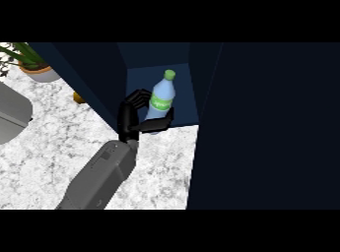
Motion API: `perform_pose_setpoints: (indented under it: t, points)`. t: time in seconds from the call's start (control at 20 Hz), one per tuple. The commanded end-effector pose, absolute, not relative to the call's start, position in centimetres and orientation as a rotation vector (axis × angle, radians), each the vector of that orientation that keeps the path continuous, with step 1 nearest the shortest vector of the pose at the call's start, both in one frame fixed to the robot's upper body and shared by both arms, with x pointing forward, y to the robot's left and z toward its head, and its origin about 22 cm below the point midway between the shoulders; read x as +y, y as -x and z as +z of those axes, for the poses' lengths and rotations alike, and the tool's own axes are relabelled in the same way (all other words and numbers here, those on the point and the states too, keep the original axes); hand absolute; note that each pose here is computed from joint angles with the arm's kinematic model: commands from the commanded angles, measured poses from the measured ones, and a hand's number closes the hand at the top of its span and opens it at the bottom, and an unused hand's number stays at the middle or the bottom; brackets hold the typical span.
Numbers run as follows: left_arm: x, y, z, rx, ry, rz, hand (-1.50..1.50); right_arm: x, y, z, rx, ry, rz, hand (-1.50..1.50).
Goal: Pick up the bottled water, place it into the cabinet and close the cabinet
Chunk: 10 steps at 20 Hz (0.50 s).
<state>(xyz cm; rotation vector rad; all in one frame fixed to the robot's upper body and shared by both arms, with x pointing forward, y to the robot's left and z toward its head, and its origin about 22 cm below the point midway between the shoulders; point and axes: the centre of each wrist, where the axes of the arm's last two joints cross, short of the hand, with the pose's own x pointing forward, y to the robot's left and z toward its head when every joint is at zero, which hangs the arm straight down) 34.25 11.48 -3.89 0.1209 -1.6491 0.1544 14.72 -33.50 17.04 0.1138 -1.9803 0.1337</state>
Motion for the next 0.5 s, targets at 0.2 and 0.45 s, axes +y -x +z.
perform_pose_setpoints:
  t: [0.2, 0.45]
  points:
    - [9.1, -39.8, 0.4, -1.649, -0.117, 0.085, 1.50, -35.2, -14.5, 17.3, -1.996, -0.126, 0.111, -1.50]
    - [10.2, -40.8, 0.7, -1.674, -0.082, 0.183, 1.50, -35.9, -14.6, 16.4, -2.002, -0.133, 0.107, -1.50]
